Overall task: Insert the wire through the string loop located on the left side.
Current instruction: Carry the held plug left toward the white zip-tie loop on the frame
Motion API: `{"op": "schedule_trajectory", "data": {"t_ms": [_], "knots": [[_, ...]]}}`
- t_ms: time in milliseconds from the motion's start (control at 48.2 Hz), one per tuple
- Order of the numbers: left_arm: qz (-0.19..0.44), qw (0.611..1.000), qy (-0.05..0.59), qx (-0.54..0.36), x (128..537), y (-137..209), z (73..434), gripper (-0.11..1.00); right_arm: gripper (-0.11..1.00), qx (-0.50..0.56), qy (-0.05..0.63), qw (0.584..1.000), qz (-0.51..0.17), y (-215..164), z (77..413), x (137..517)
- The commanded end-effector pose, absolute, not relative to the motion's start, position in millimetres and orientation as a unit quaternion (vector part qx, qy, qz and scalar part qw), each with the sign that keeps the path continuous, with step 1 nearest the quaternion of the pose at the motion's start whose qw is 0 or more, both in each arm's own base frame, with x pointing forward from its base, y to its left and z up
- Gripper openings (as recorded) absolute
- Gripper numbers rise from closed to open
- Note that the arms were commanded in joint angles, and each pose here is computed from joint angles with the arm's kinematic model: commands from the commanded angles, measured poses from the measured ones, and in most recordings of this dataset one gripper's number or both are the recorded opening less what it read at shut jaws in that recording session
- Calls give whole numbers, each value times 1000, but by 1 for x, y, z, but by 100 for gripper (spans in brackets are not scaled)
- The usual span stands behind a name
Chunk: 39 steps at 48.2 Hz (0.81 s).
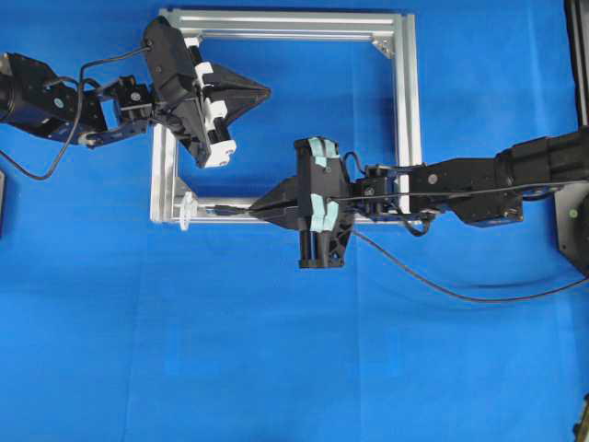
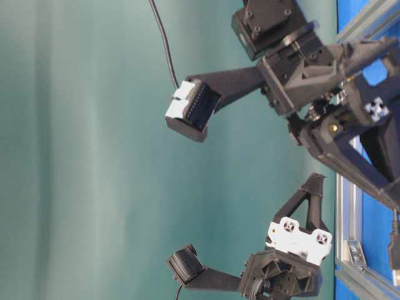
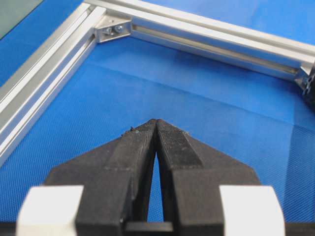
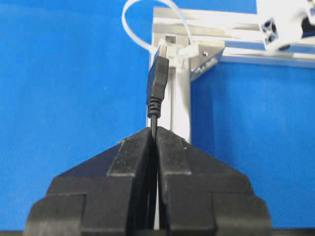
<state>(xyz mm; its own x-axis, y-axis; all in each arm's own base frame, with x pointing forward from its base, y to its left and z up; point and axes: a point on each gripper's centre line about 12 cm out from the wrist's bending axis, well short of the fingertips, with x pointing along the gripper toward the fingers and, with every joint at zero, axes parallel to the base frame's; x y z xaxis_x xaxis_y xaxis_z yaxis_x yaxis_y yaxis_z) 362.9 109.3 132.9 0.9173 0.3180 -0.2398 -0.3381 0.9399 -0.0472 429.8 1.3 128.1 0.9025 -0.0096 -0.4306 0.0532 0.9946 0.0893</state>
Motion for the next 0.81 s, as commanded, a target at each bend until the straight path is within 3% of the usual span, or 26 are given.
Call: {"op": "schedule_trajectory", "data": {"t_ms": [0,789], "knots": [[166,981,92,-42,365,109,148,0,-1,52,195,979,-16,1,143,438],[166,981,91,-42,365,109,148,0,-1,52,193,980,-16,1,141,445]]}}
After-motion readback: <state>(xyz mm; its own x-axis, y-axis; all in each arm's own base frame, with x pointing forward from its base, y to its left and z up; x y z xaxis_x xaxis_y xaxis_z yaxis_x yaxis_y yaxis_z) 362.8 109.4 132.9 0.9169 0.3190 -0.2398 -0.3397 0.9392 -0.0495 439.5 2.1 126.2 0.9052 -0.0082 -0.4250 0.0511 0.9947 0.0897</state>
